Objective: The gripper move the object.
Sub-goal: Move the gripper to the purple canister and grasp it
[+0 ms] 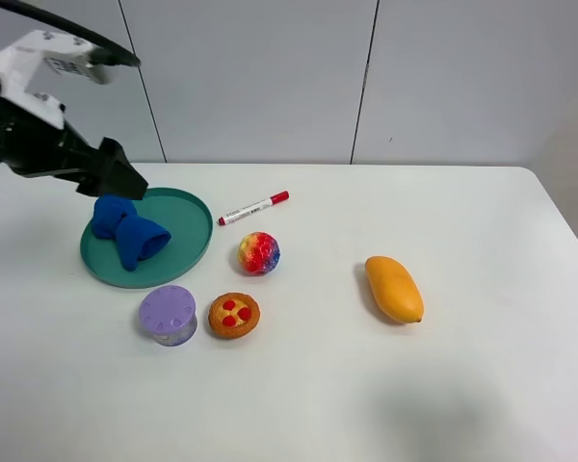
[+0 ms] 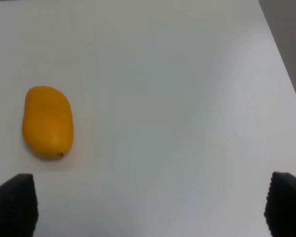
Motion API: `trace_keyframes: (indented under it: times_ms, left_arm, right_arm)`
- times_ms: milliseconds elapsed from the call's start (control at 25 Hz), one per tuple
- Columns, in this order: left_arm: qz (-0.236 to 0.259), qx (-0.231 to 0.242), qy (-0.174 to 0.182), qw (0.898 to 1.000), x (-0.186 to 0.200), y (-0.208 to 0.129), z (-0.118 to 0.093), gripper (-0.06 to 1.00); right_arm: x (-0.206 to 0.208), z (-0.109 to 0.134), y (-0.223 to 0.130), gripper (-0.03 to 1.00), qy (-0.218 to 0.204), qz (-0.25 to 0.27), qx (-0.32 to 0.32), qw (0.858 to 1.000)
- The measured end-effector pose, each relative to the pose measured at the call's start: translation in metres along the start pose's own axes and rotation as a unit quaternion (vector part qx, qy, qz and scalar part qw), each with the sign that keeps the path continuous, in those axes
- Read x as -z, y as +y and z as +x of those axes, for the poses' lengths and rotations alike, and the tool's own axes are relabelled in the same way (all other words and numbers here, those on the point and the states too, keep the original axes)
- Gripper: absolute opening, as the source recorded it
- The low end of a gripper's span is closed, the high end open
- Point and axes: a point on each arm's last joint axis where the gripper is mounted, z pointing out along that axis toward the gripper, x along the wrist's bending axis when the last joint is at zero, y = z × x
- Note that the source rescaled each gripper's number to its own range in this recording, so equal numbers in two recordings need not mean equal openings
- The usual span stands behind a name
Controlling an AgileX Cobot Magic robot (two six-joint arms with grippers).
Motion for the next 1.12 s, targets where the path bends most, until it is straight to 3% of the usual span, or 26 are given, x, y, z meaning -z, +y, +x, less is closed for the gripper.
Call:
trace_keyframes:
  times_ms: [160,360,560,680,920,1120]
  left_arm:
    - [0.067,0.009,0.004,0.998,-0.032,-0.003,-0.010,1.00]
    - [0.150,0.010,0.035,0.988,-0.062,-0.016,-0.001,1.00]
    - [0.196,0.030,0.024,0.980,-0.084,-0.024,0.001,1.00]
    - [0.226,0.060,-0.001,0.972,-0.092,-0.030,-0.004,1.00]
    - [0.227,0.089,-0.029,0.969,-0.095,-0.030,-0.011,1.00]
    - [0.231,0.043,-0.031,0.971,-0.107,-0.042,-0.037,1.00]
  right_arm:
    - [0.000,0.000,0.000,1.00,0.000,0.000,0.000,1.000]
    - [0.000,0.000,0.000,1.00,0.000,0.000,0.000,1.000]
    - [0.000,0.000,0.000,1.00,0.000,0.000,0.000,1.000]
    - [0.000,0.000,0.000,1.00,0.000,0.000,0.000,1.000]
    - [0.000,0.000,0.000,1.00,0.000,0.000,0.000,1.000]
    - [0.000,0.000,0.000,1.00,0.000,0.000,0.000,1.000]
